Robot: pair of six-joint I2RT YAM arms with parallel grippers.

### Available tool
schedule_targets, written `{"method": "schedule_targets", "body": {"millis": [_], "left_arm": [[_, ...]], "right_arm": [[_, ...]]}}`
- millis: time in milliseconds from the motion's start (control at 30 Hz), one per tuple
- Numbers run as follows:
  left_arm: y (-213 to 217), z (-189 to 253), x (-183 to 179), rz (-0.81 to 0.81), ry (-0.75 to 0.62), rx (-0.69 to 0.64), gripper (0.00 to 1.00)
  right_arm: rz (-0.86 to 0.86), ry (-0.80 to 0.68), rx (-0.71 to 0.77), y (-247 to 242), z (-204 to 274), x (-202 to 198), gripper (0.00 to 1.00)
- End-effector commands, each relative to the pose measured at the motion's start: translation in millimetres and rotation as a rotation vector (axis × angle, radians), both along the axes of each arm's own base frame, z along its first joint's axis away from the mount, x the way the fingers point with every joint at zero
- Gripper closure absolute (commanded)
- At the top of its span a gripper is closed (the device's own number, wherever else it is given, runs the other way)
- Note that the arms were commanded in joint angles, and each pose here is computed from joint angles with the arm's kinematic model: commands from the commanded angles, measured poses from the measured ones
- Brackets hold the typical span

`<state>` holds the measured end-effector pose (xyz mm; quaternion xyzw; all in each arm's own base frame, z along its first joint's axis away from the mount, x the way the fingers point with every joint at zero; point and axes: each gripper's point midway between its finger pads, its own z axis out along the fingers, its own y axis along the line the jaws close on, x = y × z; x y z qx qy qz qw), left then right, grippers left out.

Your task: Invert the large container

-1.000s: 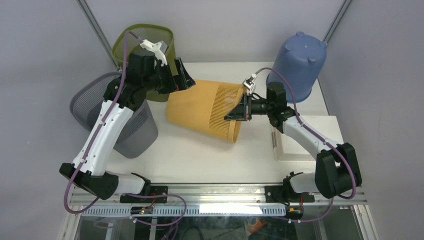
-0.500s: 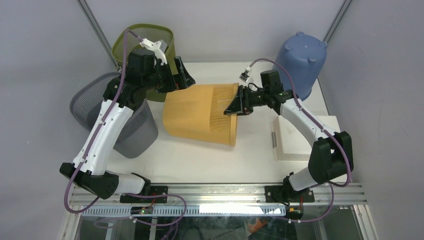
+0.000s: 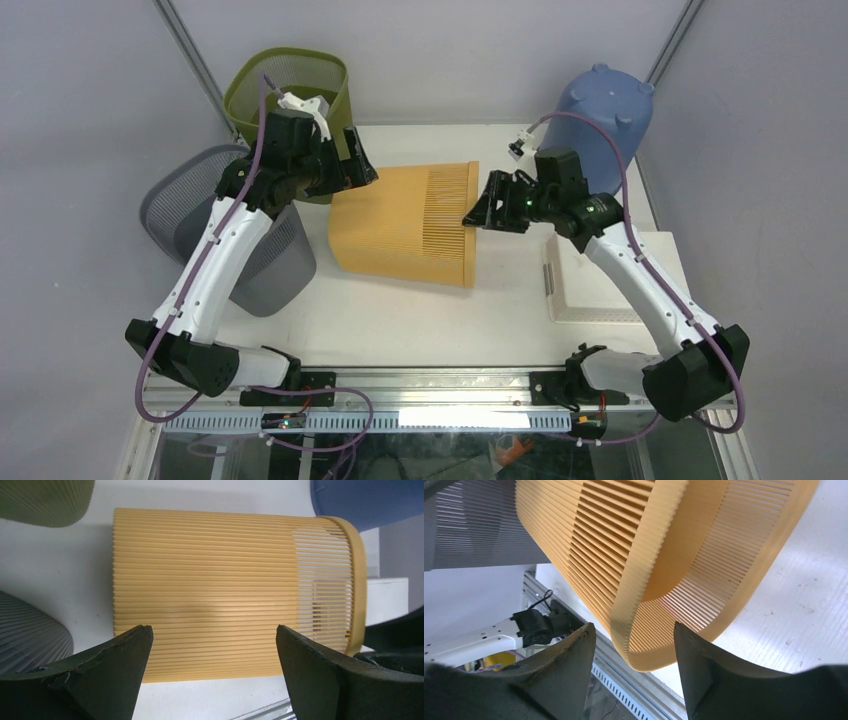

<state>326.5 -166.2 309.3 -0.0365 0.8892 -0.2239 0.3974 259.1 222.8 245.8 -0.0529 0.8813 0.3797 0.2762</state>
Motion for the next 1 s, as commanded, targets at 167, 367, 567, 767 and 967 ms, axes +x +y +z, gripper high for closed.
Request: {"method": "schedule_targets", "body": {"millis": [167, 367, 567, 767, 967], "left_arm": [[39, -13, 16, 0.119, -0.003, 0.038, 0.01], [50, -40, 21, 0.134, 0.061, -0.006, 0.01], [46, -55, 19, 0.106, 0.099, -0.013, 0.01], [44, -70, 19, 0.078, 0.140, 0.000, 0.01], [35, -75, 18, 0.017, 0.157, -0.016, 0.01]], "right_arm": [[-0.177, -0.096, -0.157, 12, 22, 17, 0.39], [-0.268, -0.123, -0.307, 19, 28, 29, 0.45], [-0.308, -0.141, -0.410, 13, 23, 36, 0.46], [-0.382, -0.173, -0.457, -9, 25, 35, 0.49], [-0.402, -0.168, -0.492, -24, 20, 31, 0.50]]}}
